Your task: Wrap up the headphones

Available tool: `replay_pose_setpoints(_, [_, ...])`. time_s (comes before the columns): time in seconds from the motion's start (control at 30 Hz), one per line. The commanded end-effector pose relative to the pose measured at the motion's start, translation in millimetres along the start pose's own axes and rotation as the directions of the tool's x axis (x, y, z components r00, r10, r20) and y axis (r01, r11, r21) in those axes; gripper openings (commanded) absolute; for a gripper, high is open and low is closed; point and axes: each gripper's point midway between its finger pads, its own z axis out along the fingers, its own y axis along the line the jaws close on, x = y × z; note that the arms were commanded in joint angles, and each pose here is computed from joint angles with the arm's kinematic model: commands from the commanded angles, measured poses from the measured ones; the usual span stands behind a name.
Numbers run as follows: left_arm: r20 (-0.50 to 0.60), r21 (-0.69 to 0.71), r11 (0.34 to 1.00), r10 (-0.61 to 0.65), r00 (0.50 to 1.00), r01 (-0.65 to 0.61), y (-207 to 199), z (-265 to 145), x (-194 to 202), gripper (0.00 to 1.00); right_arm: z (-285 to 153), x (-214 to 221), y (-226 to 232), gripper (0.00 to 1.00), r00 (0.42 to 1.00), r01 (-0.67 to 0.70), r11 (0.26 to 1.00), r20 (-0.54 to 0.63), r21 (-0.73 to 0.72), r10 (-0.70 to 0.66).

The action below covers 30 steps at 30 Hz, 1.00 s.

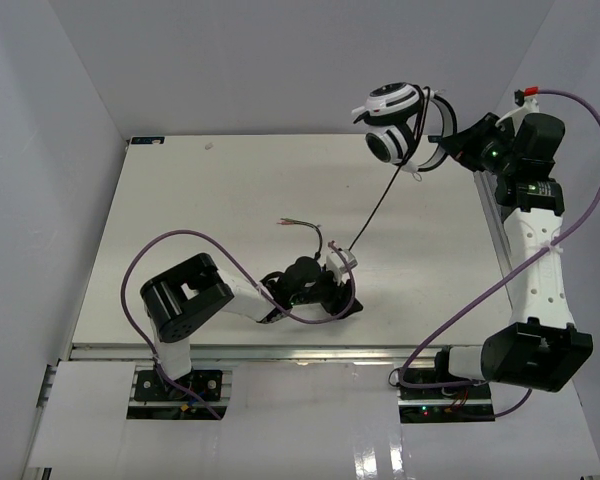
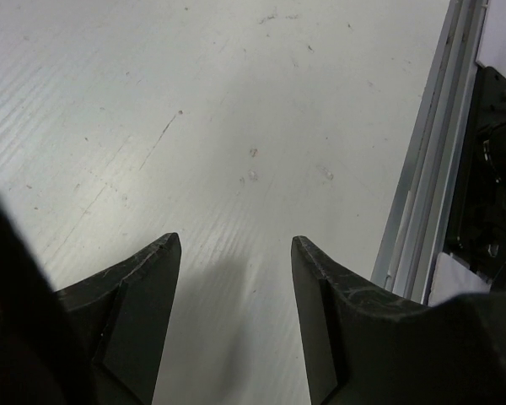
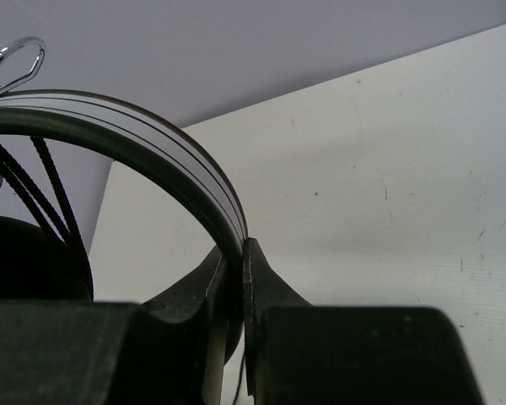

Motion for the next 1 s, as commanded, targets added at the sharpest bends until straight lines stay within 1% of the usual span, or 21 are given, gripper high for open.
replay_pose_setpoints(0.0, [0.000,-0.021,0.999,0.027,1.000,-0.027,11,-6,11,0.64,-43,-53,53,0.08,0.994,0.007,0.983,0.111,-0.185,0.014])
replay_pose_setpoints(0.1, [0.011,-0.020,0.999,0.031,0.999,-0.031,11,-10,9,0.59,-49,-53,46,0.08,0.995,-0.021,0.980,0.089,-0.200,0.039])
replay_pose_setpoints(0.17, [0.018,-0.025,0.999,0.028,0.999,-0.027,14,-13,8,0.51,-55,-51,42,0.08,0.997,-0.043,0.972,0.057,-0.231,0.058])
replay_pose_setpoints(0.23, [0.025,-0.022,1.000,0.019,1.000,-0.018,17,-16,6,0.30,-60,-44,43,0.08,0.999,-0.047,0.960,0.010,-0.275,0.052])
replay_pose_setpoints(0.27, [0.025,-0.020,1.000,0.017,1.000,-0.017,18,-17,5,0.21,-60,-41,43,0.08,0.999,-0.040,0.957,0.004,-0.286,0.043])
replay_pose_setpoints(0.3, [0.030,-0.024,1.000,0.012,0.999,-0.011,24,-19,1,0.12,-62,-32,44,0.08,1.000,-0.022,0.946,-0.024,-0.323,0.015])
replay_pose_setpoints(0.33, [0.032,-0.026,1.000,0.007,0.999,-0.006,28,-21,-1,0.05,-67,-27,48,0.08,0.999,0.005,0.932,-0.034,-0.363,-0.019])
replay_pose_setpoints(0.43, [0.052,-0.020,1.000,-0.011,0.999,0.012,41,-31,-14,0.00,-89,-10,66,0.08,0.980,0.181,0.859,0.013,-0.479,-0.199])
replay_pose_setpoints(0.5, [0.064,-0.021,1.000,-0.022,0.998,0.024,52,-41,-25,0.00,-102,-6,76,0.08,0.948,0.307,0.818,0.083,-0.487,-0.306])
replay_pose_setpoints(0.57, [0.083,-0.023,1.000,-0.008,0.997,0.010,62,-54,-40,0.00,-115,4,82,0.08,0.898,0.430,0.757,0.148,-0.492,-0.414])
replay_pose_setpoints(0.6, [0.082,-0.029,1.000,0.008,0.997,-0.006,69,-61,-47,0.00,-120,9,84,0.08,0.856,0.507,0.712,0.187,-0.486,-0.482])
replay_pose_setpoints(0.7, [0.038,-0.062,0.998,0.033,0.999,-0.031,92,-72,-72,0.00,-125,29,76,0.08,0.673,0.719,0.514,0.285,-0.468,-0.682])
replay_pose_setpoints(0.73, [0.035,-0.071,0.997,0.040,0.999,-0.038,99,-77,-83,0.00,-124,36,71,0.08,0.636,0.749,0.482,0.287,-0.455,-0.717])
replay_pose_setpoints(0.77, [0.039,-0.083,0.996,0.040,0.998,-0.037,109,-83,-95,0.00,-122,45,62,0.08,0.623,0.756,0.483,0.258,-0.443,-0.738])
replay_pose_setpoints(0.83, [0.044,-0.087,0.996,0.038,0.998,-0.034,117,-92,-116,0.00,-116,57,45,0.08,0.545,0.811,0.434,0.237,-0.392,-0.804])
replay_pose_setpoints(0.87, [0.034,-0.082,0.996,0.027,0.999,-0.024,118,-94,-119,0.00,-112,63,33,0.08,0.525,0.825,0.433,0.212,-0.363,-0.824])
replay_pose_setpoints(0.9, [0.064,-0.084,0.996,0.037,0.997,-0.032,120,-100,-140,0.00,-109,65,24,0.08,0.467,0.859,0.384,0.213,-0.338,-0.858])
replay_pose_setpoints(0.97, [0.082,-0.055,0.998,0.037,0.996,-0.032,113,-107,-164,0.00,-103,71,3,0.08,0.407,0.894,0.356,0.162,-0.270,-0.899])
